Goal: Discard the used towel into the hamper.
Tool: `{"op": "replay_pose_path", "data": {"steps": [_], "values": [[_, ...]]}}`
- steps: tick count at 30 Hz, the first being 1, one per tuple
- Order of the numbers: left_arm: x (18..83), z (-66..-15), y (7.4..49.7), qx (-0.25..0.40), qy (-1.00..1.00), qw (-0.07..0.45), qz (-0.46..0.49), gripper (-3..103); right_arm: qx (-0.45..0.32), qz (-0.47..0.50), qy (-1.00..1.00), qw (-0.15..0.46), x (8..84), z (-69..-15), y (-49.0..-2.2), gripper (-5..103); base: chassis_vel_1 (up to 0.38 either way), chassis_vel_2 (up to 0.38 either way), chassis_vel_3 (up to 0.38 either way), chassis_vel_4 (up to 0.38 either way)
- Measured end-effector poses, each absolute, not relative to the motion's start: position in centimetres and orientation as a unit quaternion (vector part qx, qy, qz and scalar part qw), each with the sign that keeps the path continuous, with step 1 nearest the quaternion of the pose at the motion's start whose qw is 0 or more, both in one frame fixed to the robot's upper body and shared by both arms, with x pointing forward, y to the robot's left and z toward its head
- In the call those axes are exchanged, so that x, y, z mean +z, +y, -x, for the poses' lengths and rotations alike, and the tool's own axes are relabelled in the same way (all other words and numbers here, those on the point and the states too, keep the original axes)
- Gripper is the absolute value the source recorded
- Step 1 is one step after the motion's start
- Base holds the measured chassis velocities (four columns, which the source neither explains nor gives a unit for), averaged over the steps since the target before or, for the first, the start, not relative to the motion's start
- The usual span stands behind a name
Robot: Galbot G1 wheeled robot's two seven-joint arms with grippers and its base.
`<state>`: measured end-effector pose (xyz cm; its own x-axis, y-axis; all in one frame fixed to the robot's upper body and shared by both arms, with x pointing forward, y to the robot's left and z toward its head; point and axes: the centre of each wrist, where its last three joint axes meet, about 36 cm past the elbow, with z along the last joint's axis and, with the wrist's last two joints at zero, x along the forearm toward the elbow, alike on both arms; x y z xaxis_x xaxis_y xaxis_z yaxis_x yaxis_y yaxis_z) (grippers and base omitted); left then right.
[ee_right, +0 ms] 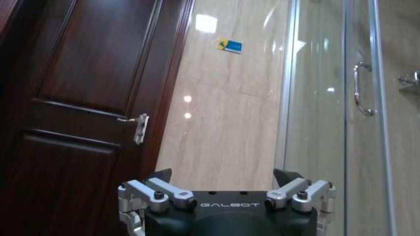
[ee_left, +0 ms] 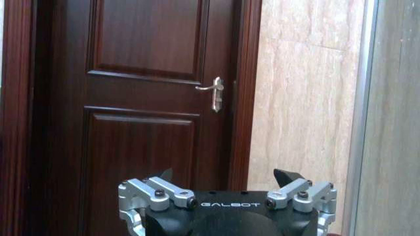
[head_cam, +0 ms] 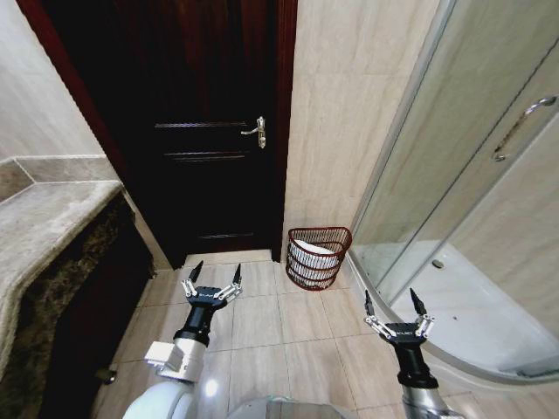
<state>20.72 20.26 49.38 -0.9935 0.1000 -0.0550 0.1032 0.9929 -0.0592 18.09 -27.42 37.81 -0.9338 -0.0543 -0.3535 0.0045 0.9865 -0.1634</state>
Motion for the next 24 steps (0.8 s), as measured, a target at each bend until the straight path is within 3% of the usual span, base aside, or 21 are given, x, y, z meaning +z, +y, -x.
{"op": "replay_pose_path", "data": {"steps": [24], "values": [[49.4,-20.7,20.3,-0.031,0.998,0.026,-0.051,100,-0.125,-0.032,0.968,0.217,37.2,-19.5,-27.6,100,0.0,0.0,0.0,0.0]]}}
